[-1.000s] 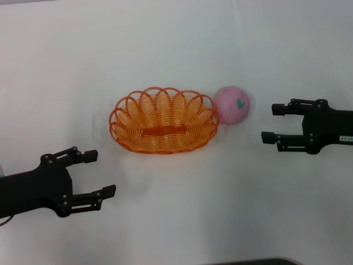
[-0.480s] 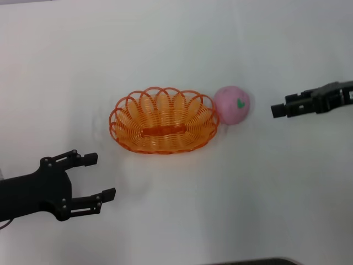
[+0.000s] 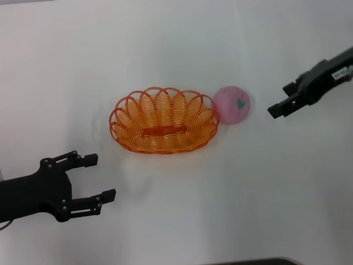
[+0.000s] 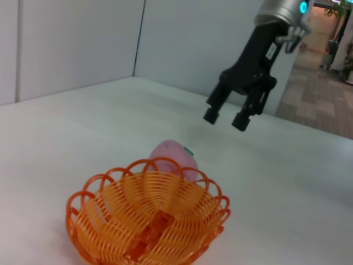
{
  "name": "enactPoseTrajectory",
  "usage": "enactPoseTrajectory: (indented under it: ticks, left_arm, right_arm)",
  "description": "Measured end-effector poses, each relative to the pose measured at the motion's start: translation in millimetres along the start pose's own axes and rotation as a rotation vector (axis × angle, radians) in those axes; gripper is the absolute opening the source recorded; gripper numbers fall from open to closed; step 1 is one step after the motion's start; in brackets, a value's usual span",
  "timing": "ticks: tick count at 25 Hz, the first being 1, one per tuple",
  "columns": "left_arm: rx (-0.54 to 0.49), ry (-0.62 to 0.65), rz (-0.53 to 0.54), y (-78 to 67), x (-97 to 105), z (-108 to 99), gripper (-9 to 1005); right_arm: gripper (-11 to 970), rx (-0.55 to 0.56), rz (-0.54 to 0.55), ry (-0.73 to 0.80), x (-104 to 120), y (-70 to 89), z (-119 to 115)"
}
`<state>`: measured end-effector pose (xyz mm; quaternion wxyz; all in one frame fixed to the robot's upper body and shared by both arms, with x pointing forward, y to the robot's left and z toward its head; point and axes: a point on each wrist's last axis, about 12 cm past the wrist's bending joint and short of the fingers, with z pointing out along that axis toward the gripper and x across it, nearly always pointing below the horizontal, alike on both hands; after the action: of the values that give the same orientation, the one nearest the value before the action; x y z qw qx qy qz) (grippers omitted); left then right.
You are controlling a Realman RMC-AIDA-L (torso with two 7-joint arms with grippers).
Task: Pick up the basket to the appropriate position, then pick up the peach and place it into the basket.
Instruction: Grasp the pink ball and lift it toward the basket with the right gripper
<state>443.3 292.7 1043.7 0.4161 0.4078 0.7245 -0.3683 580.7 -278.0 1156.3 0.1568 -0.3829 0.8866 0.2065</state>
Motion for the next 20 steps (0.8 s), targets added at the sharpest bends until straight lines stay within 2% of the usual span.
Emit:
enactPoseTrajectory:
  ticks: [4,9,14,20]
  left_arm:
    - [0.005,-0.003,-0.006,-1.0,0.3,0.4,862]
    - [0.002,-0.012,-0.014,-1.5,0.9,-0.7,861]
    - [0.0,-0.017,-0.018,-1.1,0.7,-1.6,861]
    - [-0.023,-0.022,-0.027,0.4,1.9,-4.3,862]
  right_arm:
    - [850,0.053,-0.127,0.034,-22.4,6.3,-1.5]
    - [945,0.097,-0.26,0.075,-42.3,14.3,6.6]
    - [945,0.121,-0.365,0.13,-53.5,22.3,17.2]
    - [945,0.14,-0.438,0.152,-61.3,27.3,26.3]
